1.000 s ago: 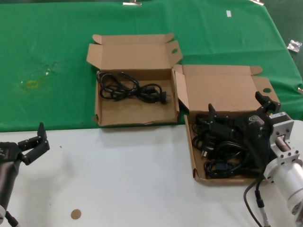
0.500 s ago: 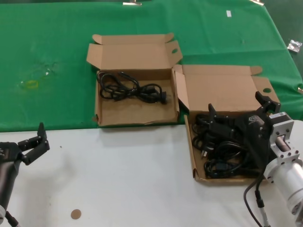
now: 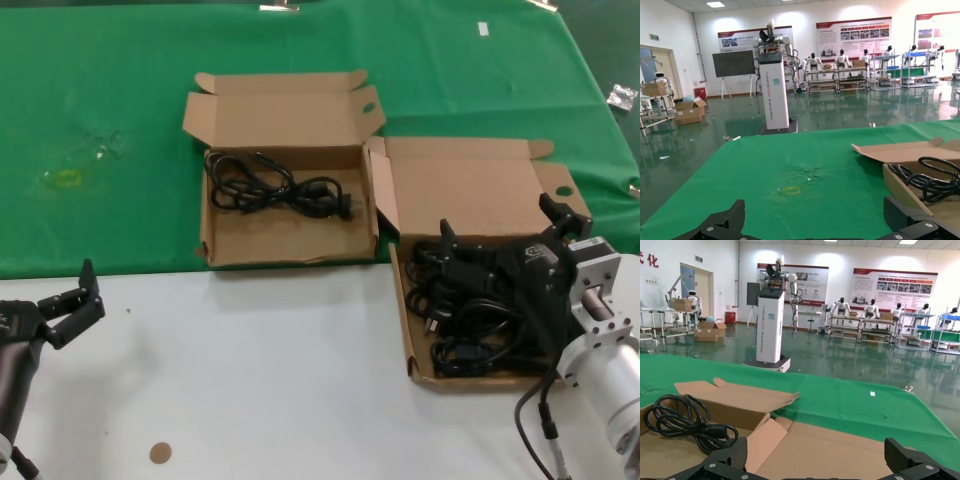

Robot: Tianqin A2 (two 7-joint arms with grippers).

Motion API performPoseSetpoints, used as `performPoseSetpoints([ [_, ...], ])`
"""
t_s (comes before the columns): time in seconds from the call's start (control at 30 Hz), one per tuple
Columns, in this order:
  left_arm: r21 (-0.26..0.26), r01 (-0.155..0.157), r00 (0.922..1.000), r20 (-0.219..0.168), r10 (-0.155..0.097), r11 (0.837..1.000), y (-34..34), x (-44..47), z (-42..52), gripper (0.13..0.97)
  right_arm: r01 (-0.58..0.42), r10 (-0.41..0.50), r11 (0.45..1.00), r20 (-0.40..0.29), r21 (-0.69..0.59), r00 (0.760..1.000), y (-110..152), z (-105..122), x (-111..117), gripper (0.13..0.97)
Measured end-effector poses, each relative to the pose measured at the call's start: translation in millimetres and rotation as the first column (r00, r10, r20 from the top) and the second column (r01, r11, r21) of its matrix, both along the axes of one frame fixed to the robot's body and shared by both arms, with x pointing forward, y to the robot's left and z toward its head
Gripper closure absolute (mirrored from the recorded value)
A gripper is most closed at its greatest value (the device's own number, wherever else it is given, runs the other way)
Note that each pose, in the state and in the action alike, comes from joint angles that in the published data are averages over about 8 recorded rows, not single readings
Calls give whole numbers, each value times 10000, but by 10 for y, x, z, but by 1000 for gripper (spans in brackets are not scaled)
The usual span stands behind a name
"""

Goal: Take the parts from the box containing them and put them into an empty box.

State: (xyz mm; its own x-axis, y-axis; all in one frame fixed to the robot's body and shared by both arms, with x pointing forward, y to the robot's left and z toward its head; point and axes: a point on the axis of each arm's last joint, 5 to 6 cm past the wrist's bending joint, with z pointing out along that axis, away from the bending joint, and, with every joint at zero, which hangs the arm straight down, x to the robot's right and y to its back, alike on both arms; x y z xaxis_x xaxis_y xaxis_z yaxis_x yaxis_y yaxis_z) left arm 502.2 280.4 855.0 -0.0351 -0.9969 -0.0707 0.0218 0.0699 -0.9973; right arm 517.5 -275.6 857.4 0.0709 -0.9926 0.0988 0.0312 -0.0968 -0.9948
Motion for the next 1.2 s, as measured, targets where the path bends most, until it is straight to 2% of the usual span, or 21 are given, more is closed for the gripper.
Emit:
performPoseSetpoints([
  [1.2,0,0,10000,0,0,10000,0,0,0,132,0,0,10000,0,0,10000,0,0,0,130],
])
